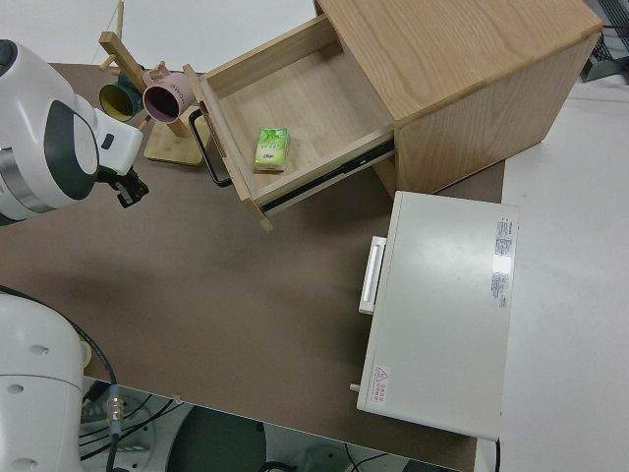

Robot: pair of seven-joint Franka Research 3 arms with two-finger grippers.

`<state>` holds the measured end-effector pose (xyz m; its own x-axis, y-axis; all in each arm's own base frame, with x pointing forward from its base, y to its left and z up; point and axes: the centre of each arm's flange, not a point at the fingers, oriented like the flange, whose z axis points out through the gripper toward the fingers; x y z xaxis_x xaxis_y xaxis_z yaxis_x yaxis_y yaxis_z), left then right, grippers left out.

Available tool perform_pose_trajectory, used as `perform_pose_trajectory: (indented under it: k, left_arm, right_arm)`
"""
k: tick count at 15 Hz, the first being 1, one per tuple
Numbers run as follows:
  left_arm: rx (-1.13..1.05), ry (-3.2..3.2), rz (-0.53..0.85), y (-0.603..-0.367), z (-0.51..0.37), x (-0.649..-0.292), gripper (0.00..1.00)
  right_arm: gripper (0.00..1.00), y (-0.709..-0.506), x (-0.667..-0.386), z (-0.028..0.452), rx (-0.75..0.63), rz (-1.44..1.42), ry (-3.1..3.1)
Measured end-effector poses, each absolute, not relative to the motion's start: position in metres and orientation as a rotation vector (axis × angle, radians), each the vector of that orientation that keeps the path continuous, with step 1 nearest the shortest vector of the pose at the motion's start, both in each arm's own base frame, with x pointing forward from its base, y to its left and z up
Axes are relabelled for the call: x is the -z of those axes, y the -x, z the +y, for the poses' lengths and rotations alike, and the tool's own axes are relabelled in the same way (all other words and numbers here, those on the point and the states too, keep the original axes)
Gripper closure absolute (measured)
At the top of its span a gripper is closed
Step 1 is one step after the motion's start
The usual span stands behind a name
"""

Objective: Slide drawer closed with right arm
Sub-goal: 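Push the drawer front with the right gripper away from the robot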

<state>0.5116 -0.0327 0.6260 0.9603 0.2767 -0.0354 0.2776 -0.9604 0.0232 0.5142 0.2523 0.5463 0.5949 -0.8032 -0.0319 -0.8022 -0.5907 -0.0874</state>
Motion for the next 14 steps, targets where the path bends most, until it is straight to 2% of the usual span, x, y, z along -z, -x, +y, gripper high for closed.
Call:
perform_pose_trajectory:
  k: [6, 14]
  left_arm:
    - [0.050, -3.083, 0.436, -0.512, -0.033, -0.626, 0.00]
    - [0.050, -3.083, 0.436, -0.512, -0.033, -0.626, 0.00]
  right_arm:
    - [0.99, -0.546, -0.492, 0.244, 0.148, 1.475, 2.789]
    - [0.99, -0.566, -0.487, 0.205, 0.199, 1.464, 2.839]
